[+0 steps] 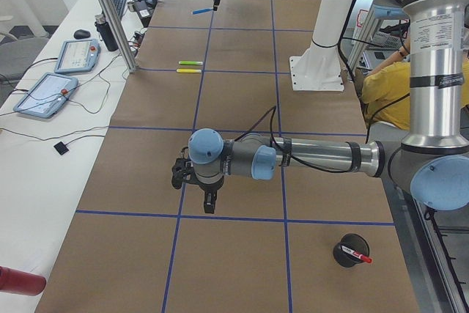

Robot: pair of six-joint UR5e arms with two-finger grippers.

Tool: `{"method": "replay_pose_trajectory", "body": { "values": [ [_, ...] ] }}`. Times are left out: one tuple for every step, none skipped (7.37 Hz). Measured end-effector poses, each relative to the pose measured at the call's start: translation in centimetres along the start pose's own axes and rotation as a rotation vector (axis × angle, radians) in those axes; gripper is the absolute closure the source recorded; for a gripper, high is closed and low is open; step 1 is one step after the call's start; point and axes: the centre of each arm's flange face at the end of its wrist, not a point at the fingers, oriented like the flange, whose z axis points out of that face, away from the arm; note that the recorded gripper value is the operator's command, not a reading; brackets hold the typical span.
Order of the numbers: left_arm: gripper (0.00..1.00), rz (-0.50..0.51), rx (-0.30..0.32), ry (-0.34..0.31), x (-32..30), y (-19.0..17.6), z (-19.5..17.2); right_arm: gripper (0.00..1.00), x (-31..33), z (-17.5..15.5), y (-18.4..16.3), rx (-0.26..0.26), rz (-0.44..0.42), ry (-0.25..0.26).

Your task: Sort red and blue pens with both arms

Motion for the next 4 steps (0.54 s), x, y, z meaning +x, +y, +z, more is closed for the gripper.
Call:
{"method": "replay_pose_trajectory", "body": {
  "values": [
    [0.0,-0.014,-0.014,-0.005,0.0,0.6,0.0,1.0,1.6,-0.4,1.2,-0.008,-0.003,0.0],
    [0.0,-0.026,-0.023,-0.01,-0.3,1.1,0.2,1.0,3.6,-0.8,2.2,-0.027,-0.021,-0.005],
    [0.0,-0.035,-0.029,-0.014,-0.6,1.3,0.3,1.0,6.3,-1.3,3.3,-0.051,-0.054,-0.009],
    [0.0,-0.036,-0.029,-0.015,-0.7,1.4,0.3,1.0,9.9,-1.6,4.8,-0.077,-0.096,0.001]
  ]
}}
